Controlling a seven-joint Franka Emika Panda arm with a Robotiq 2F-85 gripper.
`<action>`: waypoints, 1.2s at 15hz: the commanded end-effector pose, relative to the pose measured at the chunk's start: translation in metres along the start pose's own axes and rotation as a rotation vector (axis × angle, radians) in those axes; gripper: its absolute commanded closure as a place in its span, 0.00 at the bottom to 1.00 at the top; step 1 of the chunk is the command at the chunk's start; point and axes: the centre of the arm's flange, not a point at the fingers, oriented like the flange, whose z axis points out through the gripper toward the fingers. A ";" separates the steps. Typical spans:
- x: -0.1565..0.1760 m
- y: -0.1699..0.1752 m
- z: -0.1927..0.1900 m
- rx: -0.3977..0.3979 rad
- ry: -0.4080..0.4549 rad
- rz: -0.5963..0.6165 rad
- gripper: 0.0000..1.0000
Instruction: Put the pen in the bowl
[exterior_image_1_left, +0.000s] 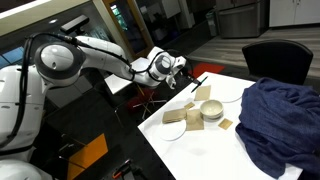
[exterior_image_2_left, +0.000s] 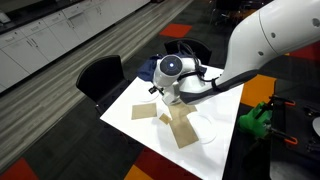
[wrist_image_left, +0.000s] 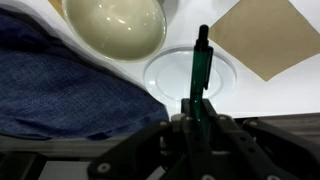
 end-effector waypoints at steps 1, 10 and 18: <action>-0.014 0.031 -0.010 -0.031 0.032 0.070 0.97; -0.023 0.071 0.012 -0.091 0.012 0.155 0.97; -0.016 0.080 0.036 -0.089 0.055 0.163 0.97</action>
